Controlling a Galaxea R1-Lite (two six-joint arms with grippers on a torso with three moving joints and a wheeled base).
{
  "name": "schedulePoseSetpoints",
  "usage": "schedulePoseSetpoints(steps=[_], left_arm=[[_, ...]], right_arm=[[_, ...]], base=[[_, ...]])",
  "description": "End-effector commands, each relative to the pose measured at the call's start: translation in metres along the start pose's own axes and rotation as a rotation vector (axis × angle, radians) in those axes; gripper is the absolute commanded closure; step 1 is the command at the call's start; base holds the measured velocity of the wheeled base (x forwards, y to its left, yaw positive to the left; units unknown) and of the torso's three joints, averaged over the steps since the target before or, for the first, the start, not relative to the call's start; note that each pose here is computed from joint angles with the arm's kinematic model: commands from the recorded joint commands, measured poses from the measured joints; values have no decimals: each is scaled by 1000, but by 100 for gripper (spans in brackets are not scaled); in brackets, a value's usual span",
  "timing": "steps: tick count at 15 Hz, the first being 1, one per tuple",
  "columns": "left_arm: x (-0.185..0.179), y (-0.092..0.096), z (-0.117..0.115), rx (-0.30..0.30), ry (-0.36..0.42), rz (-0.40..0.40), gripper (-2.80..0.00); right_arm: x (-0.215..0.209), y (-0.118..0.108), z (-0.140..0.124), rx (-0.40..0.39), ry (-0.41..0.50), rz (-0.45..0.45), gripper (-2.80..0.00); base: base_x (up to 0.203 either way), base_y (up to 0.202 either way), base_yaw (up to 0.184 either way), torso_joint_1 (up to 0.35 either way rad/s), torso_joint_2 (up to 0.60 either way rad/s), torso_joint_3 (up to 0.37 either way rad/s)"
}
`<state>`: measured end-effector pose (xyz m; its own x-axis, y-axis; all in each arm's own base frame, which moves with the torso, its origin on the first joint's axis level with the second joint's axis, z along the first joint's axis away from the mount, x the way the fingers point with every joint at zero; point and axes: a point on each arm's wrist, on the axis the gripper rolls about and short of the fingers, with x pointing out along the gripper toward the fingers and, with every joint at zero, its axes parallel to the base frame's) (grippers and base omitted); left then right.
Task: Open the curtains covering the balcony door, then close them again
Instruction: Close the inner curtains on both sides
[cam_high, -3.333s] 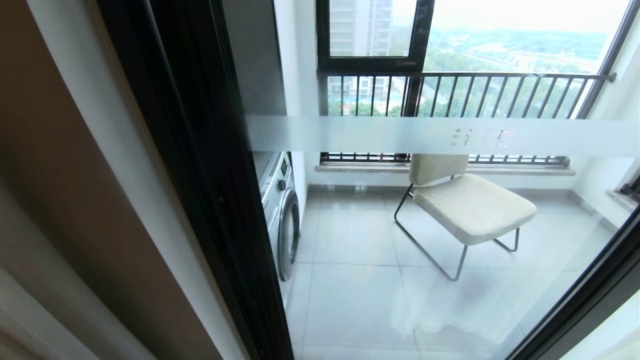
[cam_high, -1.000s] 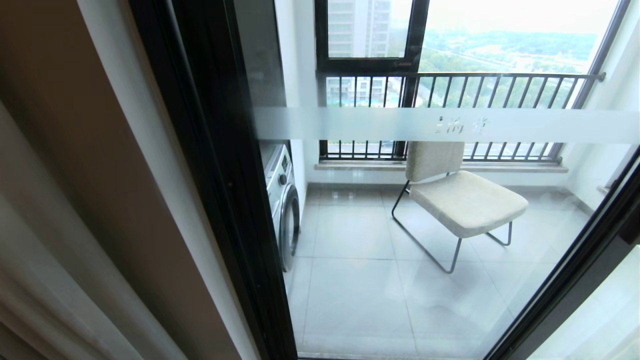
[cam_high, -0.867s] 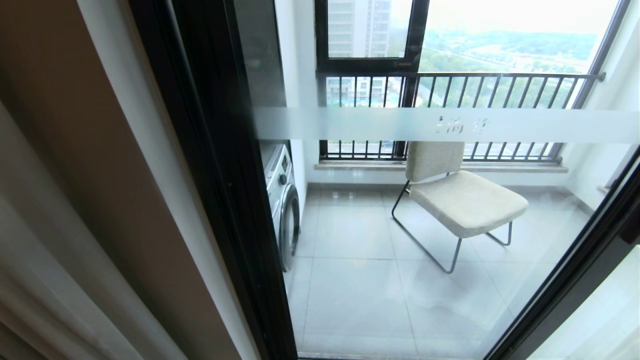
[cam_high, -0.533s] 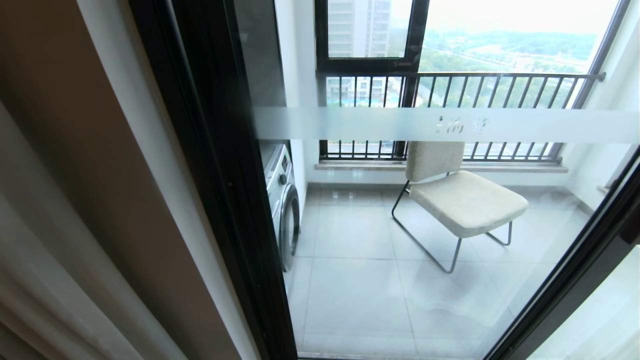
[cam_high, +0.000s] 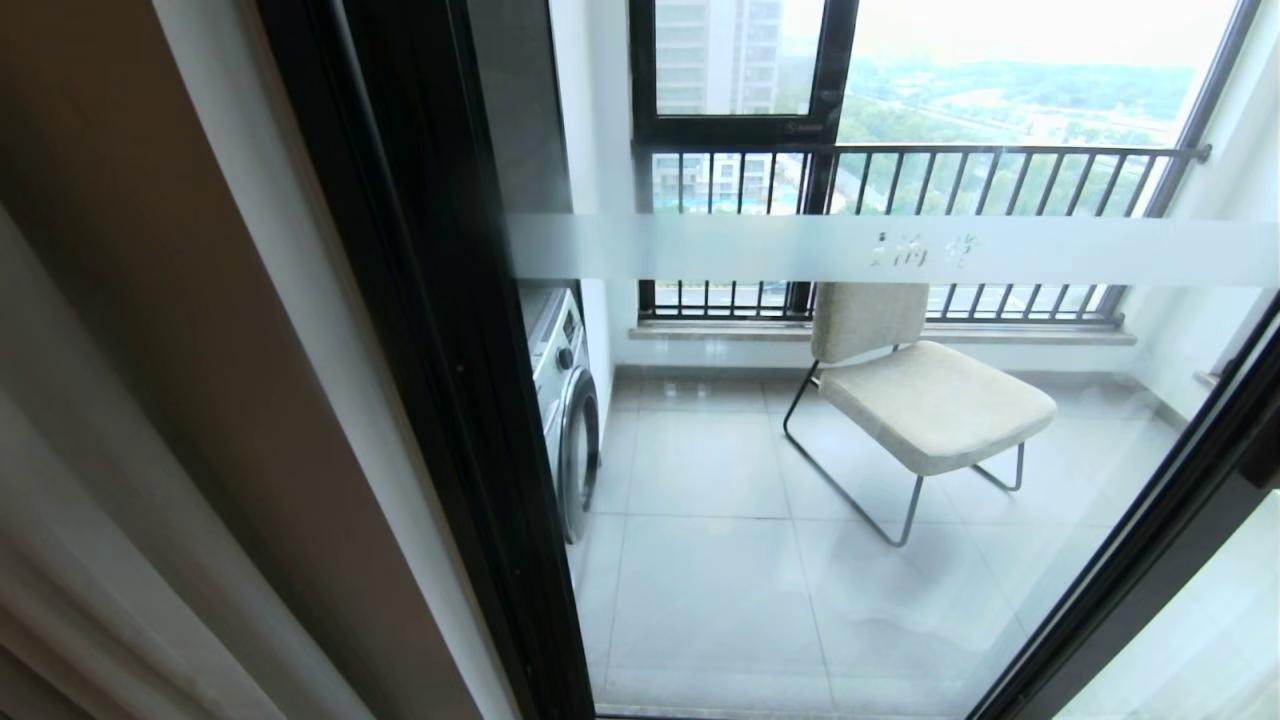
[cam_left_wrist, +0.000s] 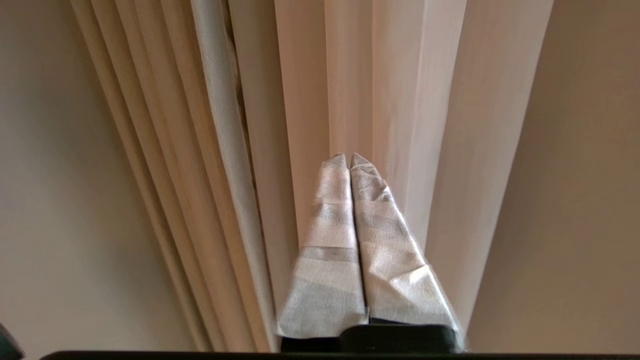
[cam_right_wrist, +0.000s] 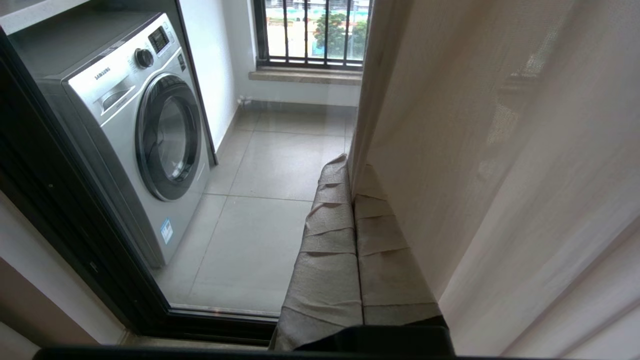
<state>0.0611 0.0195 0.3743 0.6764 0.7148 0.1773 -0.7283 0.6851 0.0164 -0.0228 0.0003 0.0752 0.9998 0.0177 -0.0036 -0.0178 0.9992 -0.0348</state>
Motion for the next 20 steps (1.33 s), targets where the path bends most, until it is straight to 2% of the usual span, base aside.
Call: schedulePoseSetpoints(steps=[1,6,9,13,20], left_arm=[[23,-14,-7,42,52,56,-280],[52,-20,-16,25,101,162,-280],[65,-27,-20,-5,121,157,-280],[76,-29,-26,-13,141,133,-280],[114,-31,-36,-23,110,152,-280]], right_arm=[[0,0,0,-2,-1,1,0],[0,0,0,-1,-1,1,0],[0,0,0,-1,-1,1,0],[0,0,0,0,-1,1,0],[0,0,0,0,-2,1,0]], base=[[0,0,0,0,0,0],[0,0,0,0,0,0],[0,0,0,0,0,0],[0,0,0,0,0,0],[0,0,0,0,0,0]])
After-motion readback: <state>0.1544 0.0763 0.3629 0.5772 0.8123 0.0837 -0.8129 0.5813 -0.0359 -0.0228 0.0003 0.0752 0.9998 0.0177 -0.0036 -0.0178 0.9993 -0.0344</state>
